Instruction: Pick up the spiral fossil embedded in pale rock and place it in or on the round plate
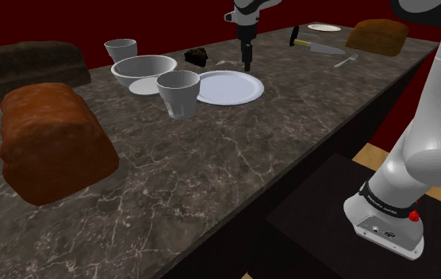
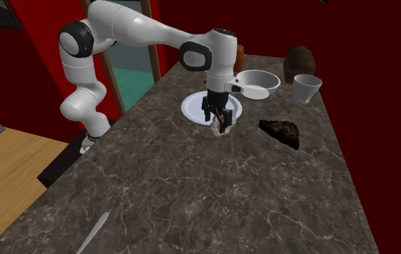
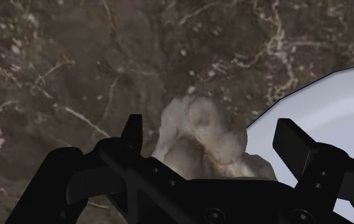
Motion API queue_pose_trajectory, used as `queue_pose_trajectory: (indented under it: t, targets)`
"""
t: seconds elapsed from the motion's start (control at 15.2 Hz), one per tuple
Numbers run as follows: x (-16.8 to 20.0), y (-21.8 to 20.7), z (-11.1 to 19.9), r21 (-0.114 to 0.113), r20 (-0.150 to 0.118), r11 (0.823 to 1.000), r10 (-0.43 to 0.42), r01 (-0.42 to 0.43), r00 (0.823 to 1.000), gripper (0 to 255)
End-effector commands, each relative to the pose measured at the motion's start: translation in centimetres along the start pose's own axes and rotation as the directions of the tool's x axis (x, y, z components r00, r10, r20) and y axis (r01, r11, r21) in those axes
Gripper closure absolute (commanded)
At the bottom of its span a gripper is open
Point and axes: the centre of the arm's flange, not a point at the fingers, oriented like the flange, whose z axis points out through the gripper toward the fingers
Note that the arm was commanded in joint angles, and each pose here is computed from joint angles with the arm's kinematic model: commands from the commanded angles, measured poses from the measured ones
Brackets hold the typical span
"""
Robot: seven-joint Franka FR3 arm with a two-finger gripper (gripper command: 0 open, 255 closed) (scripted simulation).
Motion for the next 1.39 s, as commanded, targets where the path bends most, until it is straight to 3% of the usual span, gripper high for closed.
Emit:
queue_pose_trajectory:
  t: [0.0, 0.26, 0.33, 0.92, 1.32]
  targets:
    - [0.0, 0.0, 0.1, 0.000, 0.000, 1.000, 0.000, 0.000, 1.000, 0]
    - [0.0, 0.0, 0.1, 0.000, 0.000, 1.000, 0.000, 0.000, 1.000, 0]
    - [0.0, 0.0, 0.1, 0.000, 0.000, 1.000, 0.000, 0.000, 1.000, 255]
    - [0.0, 0.0, 0.1, 0.000, 0.000, 1.000, 0.000, 0.000, 1.000, 255]
    - [-0.3, 0.2, -3.1, 0.000, 0.000, 1.000, 0.000, 0.000, 1.000, 255]
